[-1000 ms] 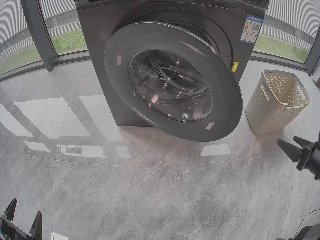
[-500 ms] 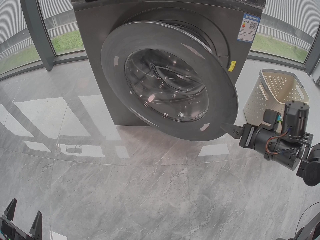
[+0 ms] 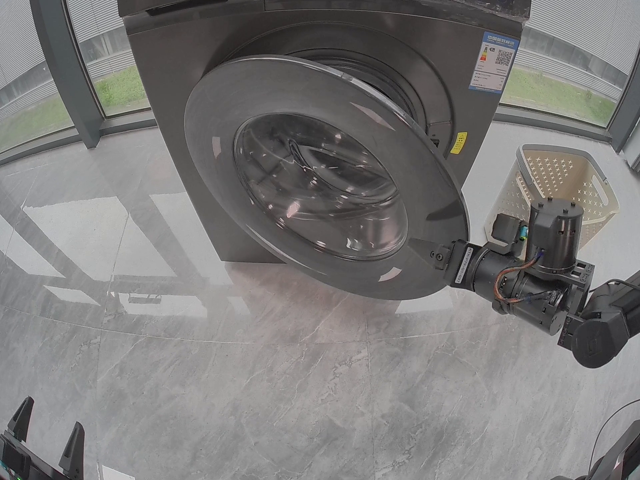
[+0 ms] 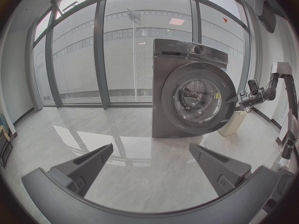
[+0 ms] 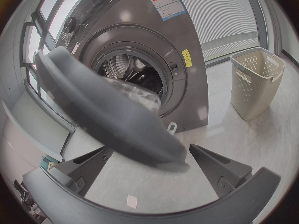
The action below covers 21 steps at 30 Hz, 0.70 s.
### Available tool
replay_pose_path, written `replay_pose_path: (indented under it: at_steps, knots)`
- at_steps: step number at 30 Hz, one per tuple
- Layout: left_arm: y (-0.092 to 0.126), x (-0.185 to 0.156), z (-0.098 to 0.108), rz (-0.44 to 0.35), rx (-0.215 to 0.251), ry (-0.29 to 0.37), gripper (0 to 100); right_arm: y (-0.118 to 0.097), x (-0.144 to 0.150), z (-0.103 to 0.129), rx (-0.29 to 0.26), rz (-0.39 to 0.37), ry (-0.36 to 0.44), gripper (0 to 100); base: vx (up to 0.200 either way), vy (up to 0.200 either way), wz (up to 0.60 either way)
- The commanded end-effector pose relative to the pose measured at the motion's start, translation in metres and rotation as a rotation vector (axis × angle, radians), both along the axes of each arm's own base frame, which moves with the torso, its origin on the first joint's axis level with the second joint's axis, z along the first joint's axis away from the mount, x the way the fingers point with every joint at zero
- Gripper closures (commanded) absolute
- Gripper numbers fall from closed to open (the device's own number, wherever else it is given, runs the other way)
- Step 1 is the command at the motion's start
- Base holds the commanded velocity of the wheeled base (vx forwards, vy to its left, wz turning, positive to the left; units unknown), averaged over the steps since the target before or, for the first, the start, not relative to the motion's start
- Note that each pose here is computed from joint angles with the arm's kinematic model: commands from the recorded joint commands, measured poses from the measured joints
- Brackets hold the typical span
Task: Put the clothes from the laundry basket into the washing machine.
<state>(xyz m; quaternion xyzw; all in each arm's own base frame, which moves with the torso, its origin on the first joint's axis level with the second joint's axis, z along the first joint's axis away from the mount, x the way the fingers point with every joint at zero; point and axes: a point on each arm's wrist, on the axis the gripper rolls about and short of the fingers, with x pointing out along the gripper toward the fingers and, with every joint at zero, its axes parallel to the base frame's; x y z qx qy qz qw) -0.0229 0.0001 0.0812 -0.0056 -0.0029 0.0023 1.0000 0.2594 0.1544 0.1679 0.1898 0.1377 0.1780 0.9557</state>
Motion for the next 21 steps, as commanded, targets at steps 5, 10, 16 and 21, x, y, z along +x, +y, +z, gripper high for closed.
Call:
replay_pose_path:
  at_steps: [5,10,16,21]
  knots:
    - [0.000,0.000,-0.005,0.000,0.001,0.006,0,-0.011,0.019,0.010,0.016,-0.067,-0.036,0,0.000,0.000,0.00]
    - [0.000,0.000,-0.005,0.000,0.001,0.006,0,-0.036,0.030,0.012,0.011,-0.149,-0.045,0,0.000,0.000,0.00]
    - [0.000,0.000,-0.005,0.001,0.001,0.004,0,-0.036,0.019,0.001,-0.011,-0.131,-0.003,0,0.000,0.000,0.00]
    - [0.000,0.000,-0.005,-0.002,0.001,0.004,0,-0.027,0.004,-0.016,-0.058,-0.079,0.045,0,0.000,0.000,0.00]
